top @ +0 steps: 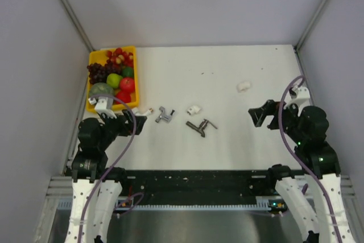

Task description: Install the water faucets

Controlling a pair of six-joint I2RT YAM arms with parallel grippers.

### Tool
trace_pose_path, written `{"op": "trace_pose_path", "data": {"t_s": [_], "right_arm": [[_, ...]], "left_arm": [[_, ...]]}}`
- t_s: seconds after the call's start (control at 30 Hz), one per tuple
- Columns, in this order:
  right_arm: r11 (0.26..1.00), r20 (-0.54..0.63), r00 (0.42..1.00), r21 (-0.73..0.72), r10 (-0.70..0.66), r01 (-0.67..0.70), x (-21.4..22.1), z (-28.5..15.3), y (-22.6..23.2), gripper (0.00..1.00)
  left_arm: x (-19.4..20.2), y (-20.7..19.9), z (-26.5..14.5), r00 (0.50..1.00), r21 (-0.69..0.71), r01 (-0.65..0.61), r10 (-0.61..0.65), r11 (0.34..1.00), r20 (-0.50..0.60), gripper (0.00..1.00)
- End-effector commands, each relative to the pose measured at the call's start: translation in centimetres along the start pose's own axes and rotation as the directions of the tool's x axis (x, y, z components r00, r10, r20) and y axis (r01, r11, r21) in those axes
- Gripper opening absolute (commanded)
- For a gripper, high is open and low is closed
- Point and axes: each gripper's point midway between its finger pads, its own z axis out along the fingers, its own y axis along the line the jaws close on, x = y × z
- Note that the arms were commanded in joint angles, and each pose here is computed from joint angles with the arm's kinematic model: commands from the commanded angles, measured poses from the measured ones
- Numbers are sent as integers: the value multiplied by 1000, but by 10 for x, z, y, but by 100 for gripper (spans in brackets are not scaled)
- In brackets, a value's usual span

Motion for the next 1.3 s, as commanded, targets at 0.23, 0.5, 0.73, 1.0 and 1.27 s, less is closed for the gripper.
{"op": "trace_pose_path", "data": {"t_s": [0.23, 0.5, 0.73, 1.0, 1.27], "right_arm": [[960, -272, 954, -207, 128, -188, 63, 68, 20, 99], [883, -426, 871, -274, 245, -382, 122, 95, 40, 97], [867, -448, 846, -253, 290, -431, 156, 116, 39, 93], [897, -457, 852, -215, 256, -385, 167, 132, 52, 91], [967, -363, 912, -92, 189, -237, 145, 162, 58, 84]], "left_arm": [[-12, -4, -3, 995, 21, -68, 66, 997, 73, 99], [-8, -7, 0, 996, 42, -66, 63, 997, 59, 99], [-5, -7, 1, 997, 49, -61, 59, 997, 44, 99], [-1, -9, 4, 998, 65, -54, 53, 996, 16, 99], [-1, -10, 4, 998, 66, -56, 55, 996, 16, 99]]}}
